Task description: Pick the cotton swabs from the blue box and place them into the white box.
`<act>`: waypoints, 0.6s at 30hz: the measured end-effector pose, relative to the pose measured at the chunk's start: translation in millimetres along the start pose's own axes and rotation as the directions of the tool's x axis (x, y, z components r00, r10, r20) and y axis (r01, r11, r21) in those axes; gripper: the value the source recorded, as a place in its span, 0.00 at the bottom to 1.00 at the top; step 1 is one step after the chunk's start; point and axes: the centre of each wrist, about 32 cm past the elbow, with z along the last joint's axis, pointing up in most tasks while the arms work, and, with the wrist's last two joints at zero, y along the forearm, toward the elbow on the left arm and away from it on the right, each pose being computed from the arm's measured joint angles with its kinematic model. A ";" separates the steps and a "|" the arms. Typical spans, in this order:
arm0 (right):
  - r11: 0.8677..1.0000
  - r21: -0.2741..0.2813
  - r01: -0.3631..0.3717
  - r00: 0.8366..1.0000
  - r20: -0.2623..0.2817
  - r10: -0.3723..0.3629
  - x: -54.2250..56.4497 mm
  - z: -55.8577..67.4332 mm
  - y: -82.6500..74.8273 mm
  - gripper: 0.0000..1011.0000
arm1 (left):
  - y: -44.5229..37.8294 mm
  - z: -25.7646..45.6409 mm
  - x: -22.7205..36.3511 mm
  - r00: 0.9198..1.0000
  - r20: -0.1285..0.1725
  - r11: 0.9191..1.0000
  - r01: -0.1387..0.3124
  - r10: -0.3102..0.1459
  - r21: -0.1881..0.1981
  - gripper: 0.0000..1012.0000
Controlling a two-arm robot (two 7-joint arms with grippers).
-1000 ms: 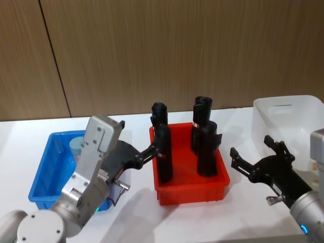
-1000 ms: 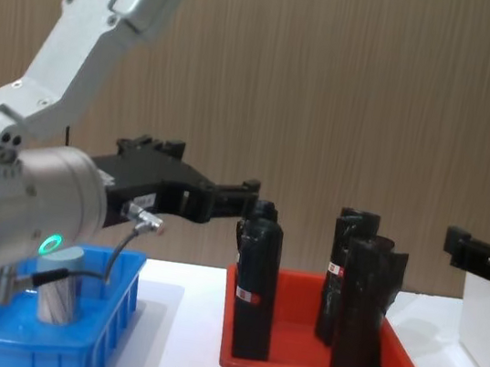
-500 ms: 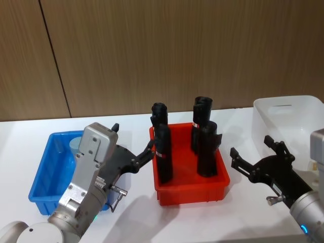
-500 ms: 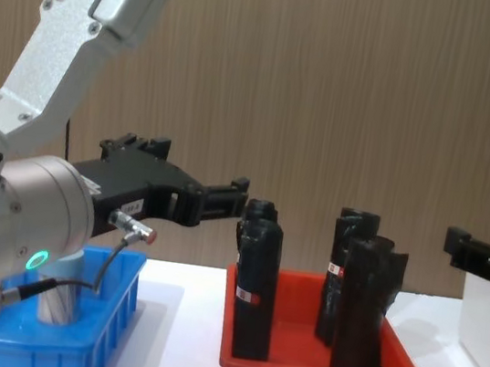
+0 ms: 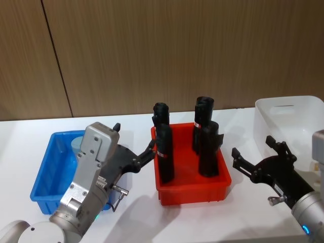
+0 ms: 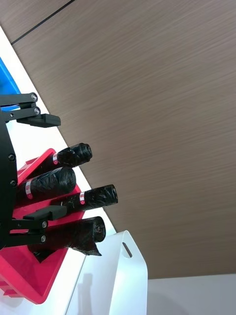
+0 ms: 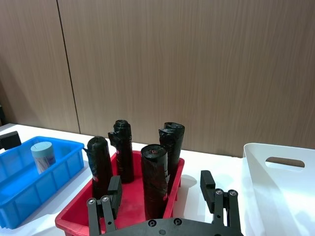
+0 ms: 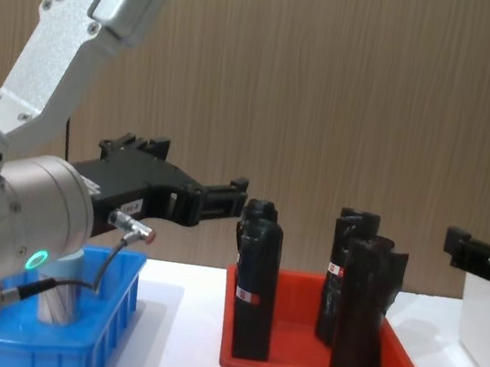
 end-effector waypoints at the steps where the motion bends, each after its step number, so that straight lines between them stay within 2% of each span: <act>1: 1.000 0.000 0.000 1.000 0.000 0.000 0.0 0.0 0.0 0.99 | 0.0 0.0 0.0 1.000 0.000 1.000 0.000 0.000 0.000 0.99; 11: 1.000 -0.004 -0.011 1.000 0.001 0.011 3.8 -1.9 4.7 0.99 | 0.0 0.0 0.0 1.000 0.000 1.000 0.000 0.000 0.000 0.99; 18: 0.999 -0.015 -0.043 0.999 0.004 0.043 14.9 -9.0 22.1 0.99 | 0.0 0.0 0.0 1.000 0.000 1.000 0.000 0.000 0.000 0.99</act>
